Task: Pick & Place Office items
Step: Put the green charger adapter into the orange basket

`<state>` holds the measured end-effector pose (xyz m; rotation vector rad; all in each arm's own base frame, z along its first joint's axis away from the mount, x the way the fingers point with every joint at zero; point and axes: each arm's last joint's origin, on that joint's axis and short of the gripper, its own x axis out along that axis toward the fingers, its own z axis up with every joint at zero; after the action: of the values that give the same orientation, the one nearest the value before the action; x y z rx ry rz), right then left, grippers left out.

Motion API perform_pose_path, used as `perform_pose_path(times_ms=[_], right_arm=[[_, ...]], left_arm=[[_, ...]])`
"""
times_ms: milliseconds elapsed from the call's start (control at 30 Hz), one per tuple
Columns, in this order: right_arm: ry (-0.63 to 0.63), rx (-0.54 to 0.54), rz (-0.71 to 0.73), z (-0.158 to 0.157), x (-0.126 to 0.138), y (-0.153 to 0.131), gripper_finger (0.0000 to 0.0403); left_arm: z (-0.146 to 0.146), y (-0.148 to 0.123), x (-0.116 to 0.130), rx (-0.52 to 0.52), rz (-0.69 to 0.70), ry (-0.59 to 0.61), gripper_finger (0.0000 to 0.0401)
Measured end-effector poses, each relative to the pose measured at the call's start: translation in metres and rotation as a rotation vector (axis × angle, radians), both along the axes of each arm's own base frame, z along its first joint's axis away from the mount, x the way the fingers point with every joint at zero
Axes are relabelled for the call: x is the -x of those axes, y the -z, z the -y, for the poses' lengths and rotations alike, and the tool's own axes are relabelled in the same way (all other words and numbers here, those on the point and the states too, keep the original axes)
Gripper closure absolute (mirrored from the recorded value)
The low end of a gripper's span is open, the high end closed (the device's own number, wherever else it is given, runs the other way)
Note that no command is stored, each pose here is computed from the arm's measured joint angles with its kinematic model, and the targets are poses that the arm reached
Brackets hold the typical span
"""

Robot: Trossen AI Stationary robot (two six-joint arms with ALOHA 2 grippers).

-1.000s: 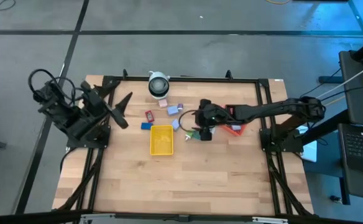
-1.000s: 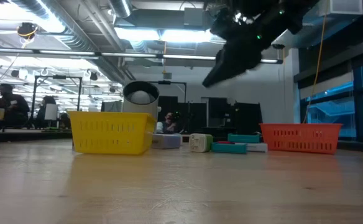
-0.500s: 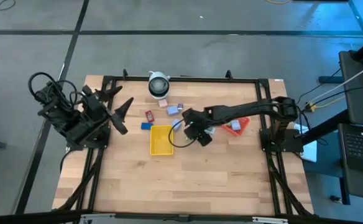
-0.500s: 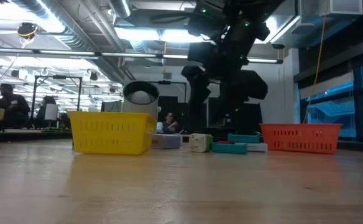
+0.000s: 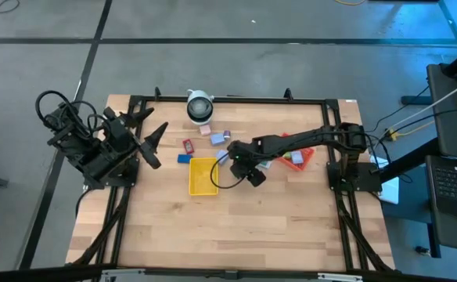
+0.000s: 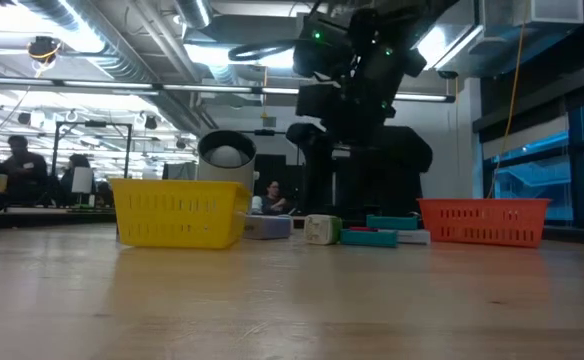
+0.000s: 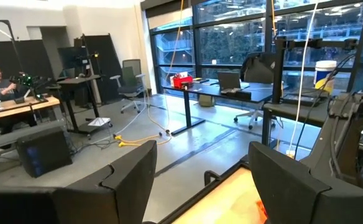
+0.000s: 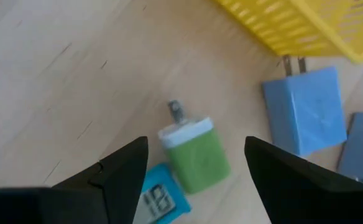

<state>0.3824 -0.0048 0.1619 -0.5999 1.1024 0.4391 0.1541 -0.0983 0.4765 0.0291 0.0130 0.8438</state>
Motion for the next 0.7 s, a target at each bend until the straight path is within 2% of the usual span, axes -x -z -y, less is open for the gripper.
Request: perform_pose_path(times_ms=[300, 400, 533, 700], right_arm=[[0.019, 0.031, -0.031, 0.001, -0.004, 0.017, 0.0132], [0.05, 0.049, -0.034, 0.002, -0.004, 0.017, 0.0145], [0.074, 0.027, -0.034, 0.002, -0.004, 0.017, 0.0187], [0.121, -0.014, -0.009, 0.002, -0.006, 0.016, 0.0265]], left_arm=[[0.0, 0.0, 0.0, 0.003, 0.003, 0.0, 0.015], [-0.001, -0.001, 0.001, 0.012, 0.013, 0.0, 0.015], [-0.001, -0.001, 0.001, 0.014, 0.016, 0.0, 0.015], [-0.001, -0.001, 0.001, 0.014, 0.015, 0.0, 0.015]])
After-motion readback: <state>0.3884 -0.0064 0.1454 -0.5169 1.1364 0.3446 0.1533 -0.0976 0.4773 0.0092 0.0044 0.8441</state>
